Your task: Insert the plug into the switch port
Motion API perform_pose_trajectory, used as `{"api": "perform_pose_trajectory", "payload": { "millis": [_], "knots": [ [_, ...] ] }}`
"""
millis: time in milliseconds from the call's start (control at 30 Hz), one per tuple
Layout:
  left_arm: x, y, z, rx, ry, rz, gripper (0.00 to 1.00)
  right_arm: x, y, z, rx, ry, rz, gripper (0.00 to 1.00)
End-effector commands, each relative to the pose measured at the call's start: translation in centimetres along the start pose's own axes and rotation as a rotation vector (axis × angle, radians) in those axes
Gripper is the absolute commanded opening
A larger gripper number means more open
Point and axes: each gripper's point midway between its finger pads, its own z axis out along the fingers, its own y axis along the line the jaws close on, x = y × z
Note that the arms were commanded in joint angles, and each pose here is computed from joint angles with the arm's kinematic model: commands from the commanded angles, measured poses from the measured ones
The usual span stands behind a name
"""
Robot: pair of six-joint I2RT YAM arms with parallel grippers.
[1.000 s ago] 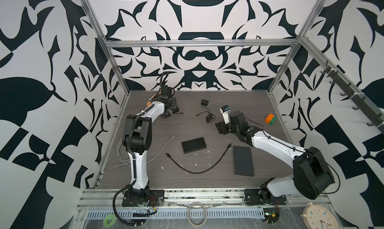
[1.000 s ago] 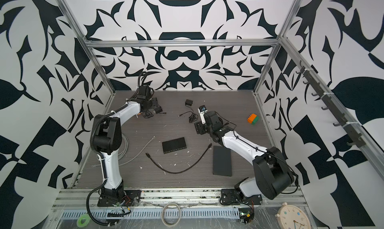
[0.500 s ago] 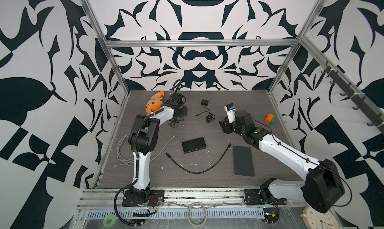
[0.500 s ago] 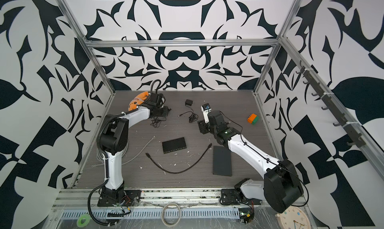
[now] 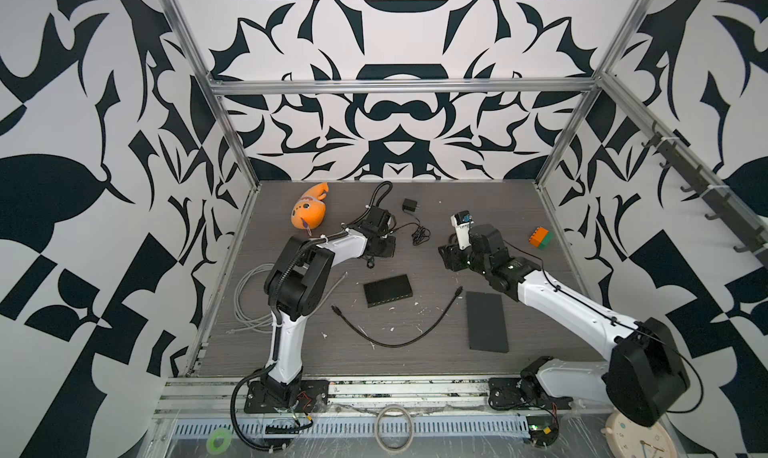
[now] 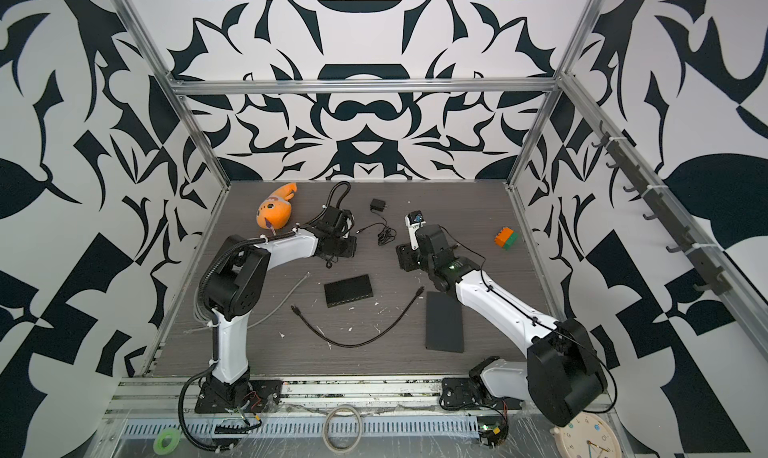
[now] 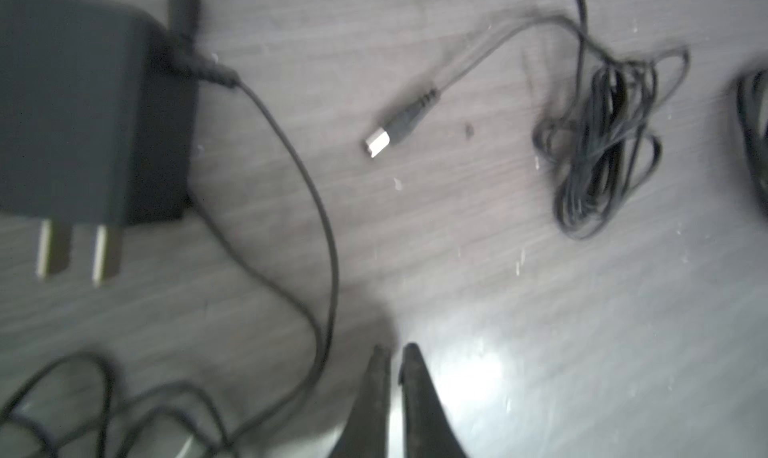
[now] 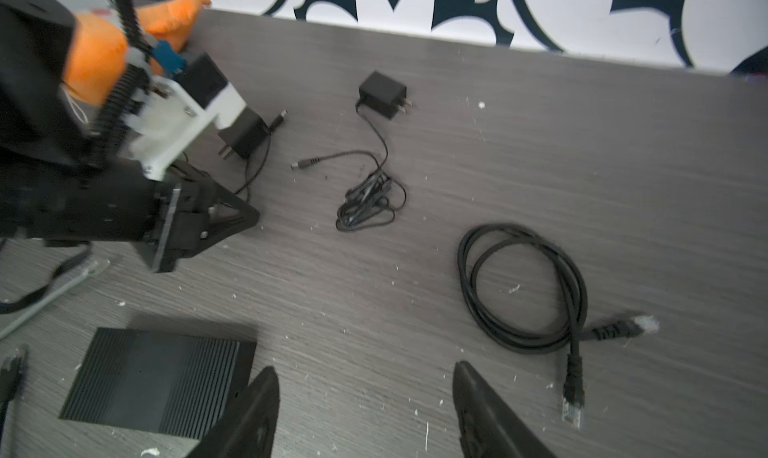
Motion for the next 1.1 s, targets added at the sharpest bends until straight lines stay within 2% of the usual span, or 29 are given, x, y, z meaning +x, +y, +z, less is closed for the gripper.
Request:
{"api": "perform_pose_trajectory", "payload": {
  "millis": [0, 100, 233, 367, 467, 533, 733, 1067],
  "knots": [
    [-1.0, -2.2, -2.9, 0.076, -0.031, -0.031, 0.42, -0.6, 0.7, 0.3, -0.032, -0.020, 0.028, 0.69],
    [-1.9, -2.2, -5.3, 0.066, -0.064, -0.039, 0.55, -0.1, 1.8, 1.1, -0.083, 0.023, 0.032, 0.69],
    [-1.2, -1.4, -8.6, 0.018, -0.051, -0.078, 0.62, 1.7, 5.3, 2.3, -0.215, 0.092, 0.019, 0.73],
    [3.8, 1.1, -11.3, -0.069, 0.029, -0.267, 0.65, 4.4, 8.9, 3.4, -0.300, 0.150, 0.015, 0.76],
    [7.6, 2.0, -12.7, -0.066, 0.025, -0.392, 0.68, 5.9, 9.8, 4.5, -0.302, 0.169, 0.034, 0.76],
    [9.5, 2.2, -13.1, -0.044, 0.020, -0.452, 0.68, 6.4, 10.1, 5.0, -0.305, 0.179, 0.040, 0.76],
    [12.7, 0.8, -12.2, 0.031, 0.057, -0.507, 0.68, 8.5, 10.4, 5.9, -0.321, 0.227, 0.073, 0.75],
    [12.3, -0.6, -10.4, 0.121, 0.064, -0.554, 0.67, 9.7, 11.0, 7.1, -0.351, 0.239, 0.137, 0.70]
  ]
}}
